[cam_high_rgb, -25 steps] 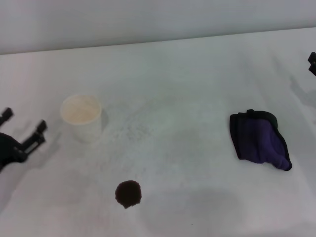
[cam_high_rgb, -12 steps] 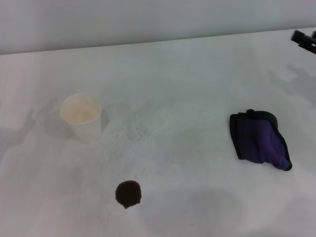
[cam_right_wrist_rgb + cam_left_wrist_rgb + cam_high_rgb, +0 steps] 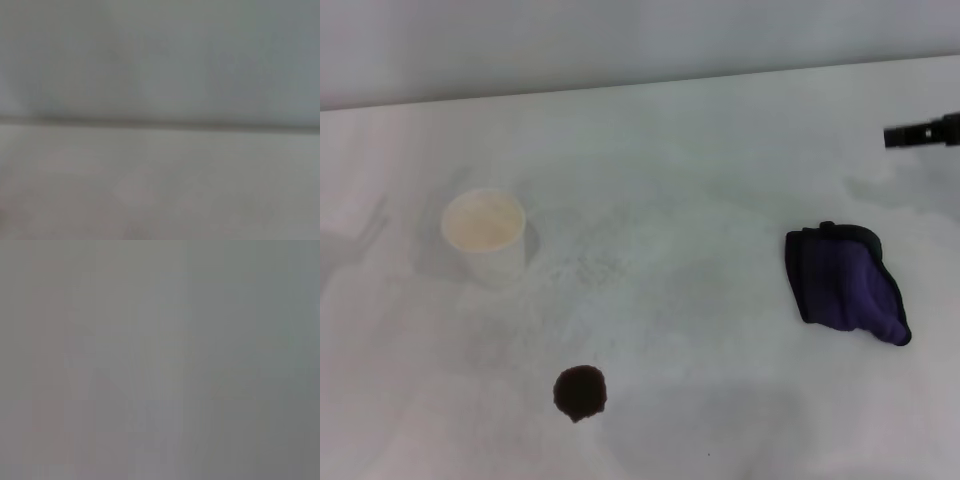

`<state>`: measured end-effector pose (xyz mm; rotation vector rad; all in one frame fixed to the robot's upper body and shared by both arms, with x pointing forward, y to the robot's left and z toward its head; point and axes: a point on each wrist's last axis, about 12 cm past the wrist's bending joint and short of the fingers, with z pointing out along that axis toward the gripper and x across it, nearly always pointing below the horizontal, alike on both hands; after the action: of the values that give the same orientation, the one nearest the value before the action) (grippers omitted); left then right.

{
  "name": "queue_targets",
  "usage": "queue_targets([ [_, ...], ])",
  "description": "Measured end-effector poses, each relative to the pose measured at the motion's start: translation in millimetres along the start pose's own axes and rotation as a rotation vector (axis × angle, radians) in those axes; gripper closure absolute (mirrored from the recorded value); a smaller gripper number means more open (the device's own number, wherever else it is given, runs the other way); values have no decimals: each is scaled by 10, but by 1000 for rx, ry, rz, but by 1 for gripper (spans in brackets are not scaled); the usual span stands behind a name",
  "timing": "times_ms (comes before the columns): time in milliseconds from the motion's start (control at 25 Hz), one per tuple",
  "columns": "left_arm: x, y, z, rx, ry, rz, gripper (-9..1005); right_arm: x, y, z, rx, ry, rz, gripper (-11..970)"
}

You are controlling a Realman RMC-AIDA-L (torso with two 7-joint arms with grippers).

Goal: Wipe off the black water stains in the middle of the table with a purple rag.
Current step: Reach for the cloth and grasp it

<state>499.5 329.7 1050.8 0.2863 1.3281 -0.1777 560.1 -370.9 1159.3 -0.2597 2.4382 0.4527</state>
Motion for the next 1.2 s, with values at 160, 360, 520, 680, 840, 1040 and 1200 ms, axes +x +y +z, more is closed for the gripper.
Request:
queue_targets([
  [160,-55,36,120,-9,-30,3,106,-100,317,144,127,163,-36,88],
  [360,-101,135,232,-7,-22,40,105,-91,604,331,119,219,34,92],
  [520,-114,201,320,-18,4,63,105,-20,637,410,123,255,107,103],
  [680,-111,243,425,-24,35,72,106,9,715,472,137,285,136,114],
  [840,-97,277,536,-33,77,80,106,35,848,536,150,328,134,119],
  [1040,-91,302,606,-35,102,99,106,36,969,583,147,379,149,120],
  [1200,-120,276,649,-3,95,116,106,72,950,583,201,441,135,121],
])
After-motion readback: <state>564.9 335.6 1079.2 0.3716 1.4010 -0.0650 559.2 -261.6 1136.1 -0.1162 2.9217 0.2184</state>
